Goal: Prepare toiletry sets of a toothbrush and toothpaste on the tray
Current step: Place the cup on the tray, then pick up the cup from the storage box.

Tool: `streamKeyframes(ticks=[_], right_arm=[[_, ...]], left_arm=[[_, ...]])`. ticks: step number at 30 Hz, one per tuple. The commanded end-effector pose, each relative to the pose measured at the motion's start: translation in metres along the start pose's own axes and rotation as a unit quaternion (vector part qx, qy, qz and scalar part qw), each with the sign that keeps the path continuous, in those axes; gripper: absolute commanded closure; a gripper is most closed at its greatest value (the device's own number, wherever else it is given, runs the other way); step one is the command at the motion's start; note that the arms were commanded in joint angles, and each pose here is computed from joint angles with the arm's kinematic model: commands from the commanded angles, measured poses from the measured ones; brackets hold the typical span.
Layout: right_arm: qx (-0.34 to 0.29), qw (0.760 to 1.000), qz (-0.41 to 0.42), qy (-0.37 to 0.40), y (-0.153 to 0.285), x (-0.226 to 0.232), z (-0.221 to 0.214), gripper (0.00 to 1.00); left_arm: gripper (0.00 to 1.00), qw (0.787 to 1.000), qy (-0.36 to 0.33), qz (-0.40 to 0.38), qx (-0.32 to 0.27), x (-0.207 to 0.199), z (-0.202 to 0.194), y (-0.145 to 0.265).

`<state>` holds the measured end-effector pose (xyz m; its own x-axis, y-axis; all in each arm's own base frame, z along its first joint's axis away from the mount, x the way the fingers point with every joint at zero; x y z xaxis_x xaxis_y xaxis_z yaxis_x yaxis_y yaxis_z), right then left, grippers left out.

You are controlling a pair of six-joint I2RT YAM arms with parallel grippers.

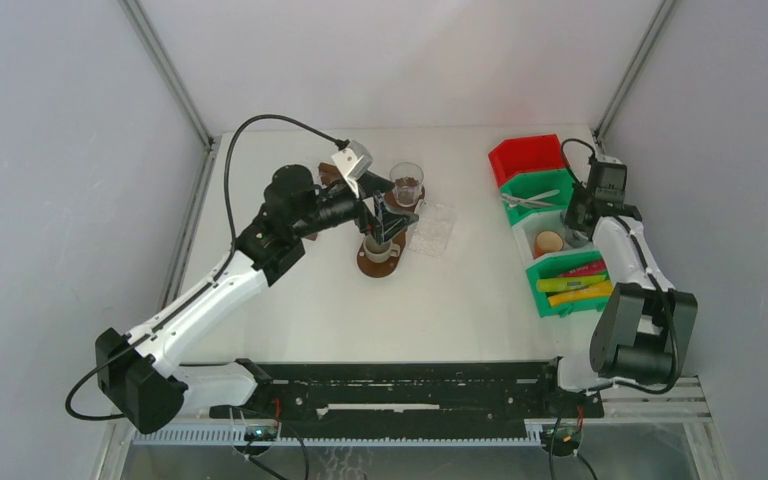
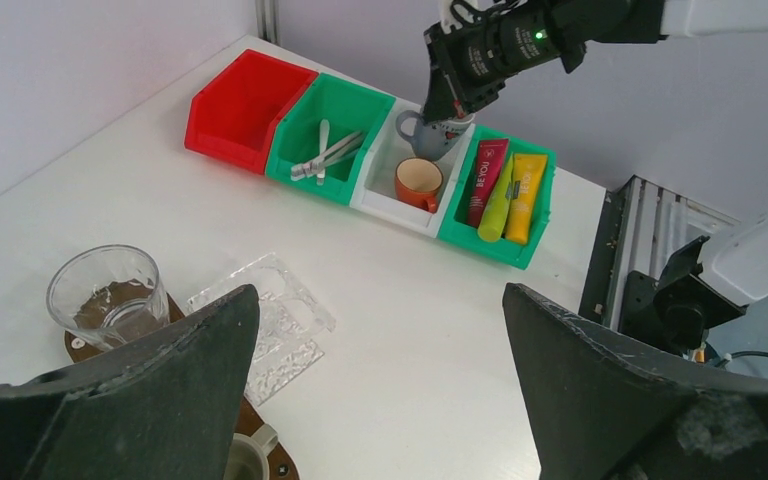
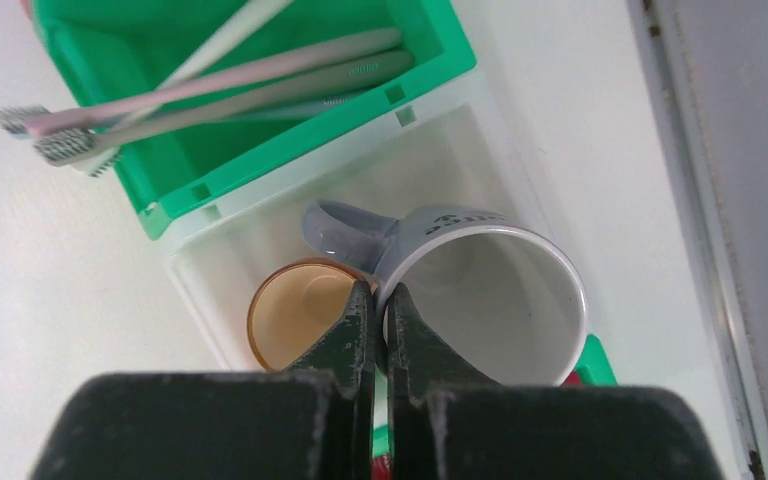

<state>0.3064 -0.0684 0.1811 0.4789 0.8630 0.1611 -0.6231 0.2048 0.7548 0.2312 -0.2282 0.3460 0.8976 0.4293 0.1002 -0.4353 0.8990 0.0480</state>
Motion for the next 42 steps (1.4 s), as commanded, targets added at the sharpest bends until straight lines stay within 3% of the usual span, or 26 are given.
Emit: streamKeyframes(ticks=[1,13,22,33,42], right_arm=[[-0.093,0.995,0.017,0.018,0.036,0.014,0.026,1.0],[-0.18,0.973,0.129,0.07,0.111,0.06,0.015,1.0],[-0.169,0.935,0.272,0.15,0.154,0.102,-0.016,1.0],[-0.138,0.86,0.4,0.286,0.179,0.151,-0.064,1.0],[-0.078,0.779,0.461,0.418,0.185,0.179,-0.118,1.0]], left_arm=[[0.05,1.0,-0.007,0.001,-0.031,-0.001,0.01,0.007],[0.05,0.999,0.001,0.017,-0.027,0.004,0.007,0.007],[0.05,0.998,0.009,0.066,0.0,0.024,-0.003,0.017],[0.04,0.987,0.048,0.154,0.019,0.068,-0.025,0.052],[0.05,0.979,0.086,0.182,0.004,0.089,-0.042,0.074]])
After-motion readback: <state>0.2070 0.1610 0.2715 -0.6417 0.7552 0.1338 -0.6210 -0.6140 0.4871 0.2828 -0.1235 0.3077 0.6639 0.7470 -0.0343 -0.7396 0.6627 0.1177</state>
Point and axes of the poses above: each gripper's point midway between its finger pads, its own y axis back along the fingers, its own x axis along the line the jaws close on, z = x × y, the point moved 9 cm from there along y, back along the fingers, and after that the axes turned 14 degrees about -y, right-handed, at the moved point
